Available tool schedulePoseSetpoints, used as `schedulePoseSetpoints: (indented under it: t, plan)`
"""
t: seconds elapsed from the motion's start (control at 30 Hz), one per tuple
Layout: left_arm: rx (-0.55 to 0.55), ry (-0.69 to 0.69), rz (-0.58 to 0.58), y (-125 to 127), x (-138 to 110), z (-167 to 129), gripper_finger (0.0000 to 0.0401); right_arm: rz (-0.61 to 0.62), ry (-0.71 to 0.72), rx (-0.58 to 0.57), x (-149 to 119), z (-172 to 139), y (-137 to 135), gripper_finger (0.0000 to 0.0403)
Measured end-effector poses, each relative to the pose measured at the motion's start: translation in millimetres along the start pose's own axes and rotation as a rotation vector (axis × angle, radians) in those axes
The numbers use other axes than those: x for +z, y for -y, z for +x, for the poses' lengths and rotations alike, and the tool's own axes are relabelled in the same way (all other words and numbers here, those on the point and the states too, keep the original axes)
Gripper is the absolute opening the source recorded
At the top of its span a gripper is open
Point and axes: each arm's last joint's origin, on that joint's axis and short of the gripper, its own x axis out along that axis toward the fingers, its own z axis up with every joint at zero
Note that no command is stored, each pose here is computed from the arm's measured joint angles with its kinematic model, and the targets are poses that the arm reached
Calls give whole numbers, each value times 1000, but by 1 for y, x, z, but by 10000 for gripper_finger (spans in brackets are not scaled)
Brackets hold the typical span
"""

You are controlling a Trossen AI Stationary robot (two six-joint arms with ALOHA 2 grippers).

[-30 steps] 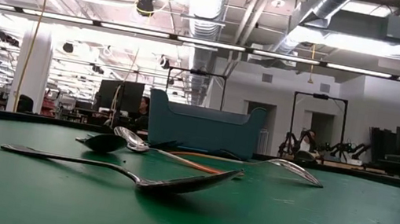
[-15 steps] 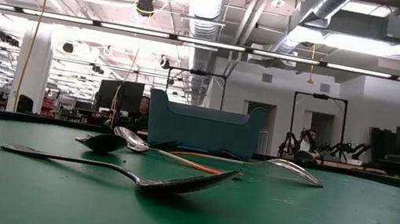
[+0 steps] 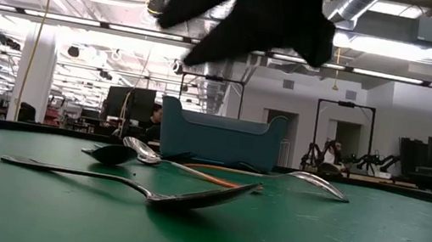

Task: Sort silverware by color (type)
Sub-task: Put the orange spoon into the blue bin

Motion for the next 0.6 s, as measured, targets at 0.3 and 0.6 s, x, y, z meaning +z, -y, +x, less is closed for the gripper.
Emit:
schedulePoseSetpoints:
  t: [0.3, 0.6]
  plan:
    - [1, 0, 16, 0, 0, 0, 170, 85, -7, 18, -14, 24, -1, 164]
    - [31, 4, 25, -1, 0, 0, 170, 10, 21, -12, 10, 9, 8, 164]
